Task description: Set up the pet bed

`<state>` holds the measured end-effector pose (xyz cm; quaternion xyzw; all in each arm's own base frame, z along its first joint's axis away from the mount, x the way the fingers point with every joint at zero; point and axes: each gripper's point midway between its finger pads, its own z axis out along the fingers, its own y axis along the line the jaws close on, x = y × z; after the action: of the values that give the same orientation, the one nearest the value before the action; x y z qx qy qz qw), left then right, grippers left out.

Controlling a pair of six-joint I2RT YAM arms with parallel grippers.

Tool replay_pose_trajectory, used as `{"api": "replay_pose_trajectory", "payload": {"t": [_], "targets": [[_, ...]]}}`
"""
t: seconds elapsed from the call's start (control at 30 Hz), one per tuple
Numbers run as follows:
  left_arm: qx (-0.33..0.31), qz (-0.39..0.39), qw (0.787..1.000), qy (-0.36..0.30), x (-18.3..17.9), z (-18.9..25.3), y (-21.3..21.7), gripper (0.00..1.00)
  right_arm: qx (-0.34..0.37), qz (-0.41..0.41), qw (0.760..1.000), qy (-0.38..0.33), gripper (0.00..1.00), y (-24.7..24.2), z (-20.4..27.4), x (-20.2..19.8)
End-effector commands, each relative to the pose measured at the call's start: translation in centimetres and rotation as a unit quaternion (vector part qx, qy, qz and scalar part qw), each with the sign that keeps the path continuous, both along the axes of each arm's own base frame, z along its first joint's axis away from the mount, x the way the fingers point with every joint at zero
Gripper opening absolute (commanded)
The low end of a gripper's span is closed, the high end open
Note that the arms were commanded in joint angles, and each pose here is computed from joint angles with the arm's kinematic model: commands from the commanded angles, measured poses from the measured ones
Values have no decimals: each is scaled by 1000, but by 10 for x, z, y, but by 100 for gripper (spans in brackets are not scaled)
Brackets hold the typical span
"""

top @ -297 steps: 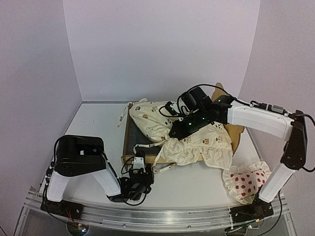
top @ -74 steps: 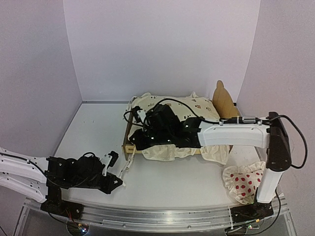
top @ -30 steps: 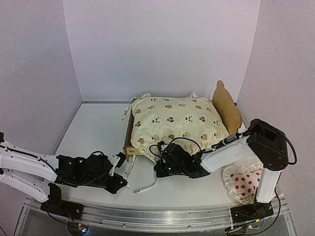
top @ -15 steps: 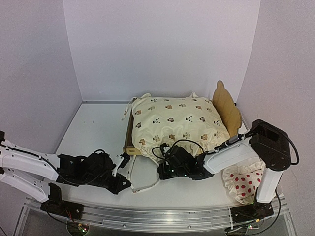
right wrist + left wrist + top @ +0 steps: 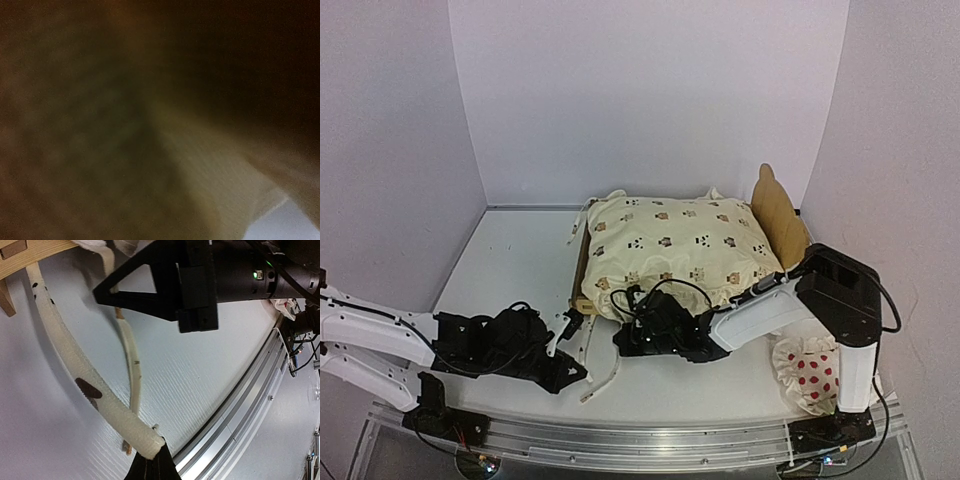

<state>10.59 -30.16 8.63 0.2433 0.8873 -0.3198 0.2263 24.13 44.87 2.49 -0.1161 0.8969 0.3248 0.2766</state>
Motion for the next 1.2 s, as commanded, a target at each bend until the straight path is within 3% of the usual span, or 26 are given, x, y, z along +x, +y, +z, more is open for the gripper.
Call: {"api": "replay_pose_trajectory", "payload": {"t": [0.0,0.43,1.0,1.17], "targets": [[-42,-23,999,12,-5,31,-19,0,68,-24,997,23,0,30,-3,0],[-89,-57,993,52,-18,33,-43,0,177,-114,977,-34,0,3,-14,18],[-87,-92,987,102,-29,3,-70,0,129,-113,984,-54,0,-19,-37,13],[-66,-92,988,109,-31,-5,-66,14,123,-111,985,-54,0,-21,-41,12]]}}
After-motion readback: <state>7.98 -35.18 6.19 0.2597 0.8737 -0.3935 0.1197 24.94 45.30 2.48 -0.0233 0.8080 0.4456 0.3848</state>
